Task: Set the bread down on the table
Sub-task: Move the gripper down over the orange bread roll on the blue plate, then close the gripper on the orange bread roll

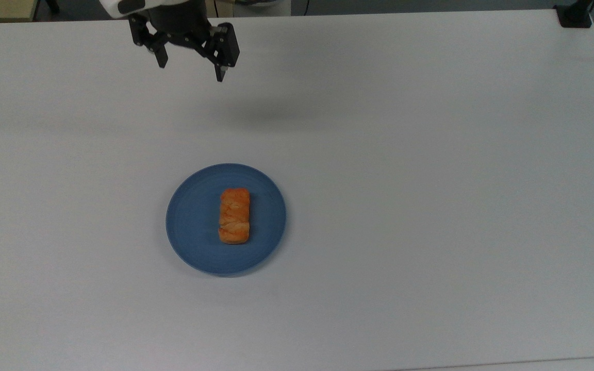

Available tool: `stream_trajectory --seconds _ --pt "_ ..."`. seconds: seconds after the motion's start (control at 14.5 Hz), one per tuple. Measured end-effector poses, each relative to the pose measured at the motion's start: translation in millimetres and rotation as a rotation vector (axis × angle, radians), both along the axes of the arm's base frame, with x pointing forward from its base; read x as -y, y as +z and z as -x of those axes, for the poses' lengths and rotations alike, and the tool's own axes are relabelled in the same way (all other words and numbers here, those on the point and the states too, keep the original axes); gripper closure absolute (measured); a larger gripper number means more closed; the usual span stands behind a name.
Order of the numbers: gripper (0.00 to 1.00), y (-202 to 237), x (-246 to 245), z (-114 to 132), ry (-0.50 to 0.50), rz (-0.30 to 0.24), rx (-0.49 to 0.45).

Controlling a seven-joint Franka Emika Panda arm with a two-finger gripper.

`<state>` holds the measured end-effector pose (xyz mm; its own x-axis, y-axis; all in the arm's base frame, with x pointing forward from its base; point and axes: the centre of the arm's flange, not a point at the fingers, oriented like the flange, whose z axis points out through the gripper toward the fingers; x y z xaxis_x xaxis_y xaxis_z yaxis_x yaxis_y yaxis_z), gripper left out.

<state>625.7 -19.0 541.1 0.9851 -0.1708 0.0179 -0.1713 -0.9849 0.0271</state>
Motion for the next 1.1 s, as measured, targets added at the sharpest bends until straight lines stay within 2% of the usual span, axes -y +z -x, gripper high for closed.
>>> stream_trajectory --seconds 0.21,0.48,0.83,1.1 --pt "0.0 -32.5 5.6 -37.9 -0.006 -0.025 -0.004" --pt "0.0 -95.6 0.9 -84.7 -0.001 -0.015 0.084" --pt "0.0 -161.8 -9.4 -108.5 0.004 -0.008 0.116" --pt "0.0 -198.9 -40.4 -118.1 0.03 -0.006 0.136"
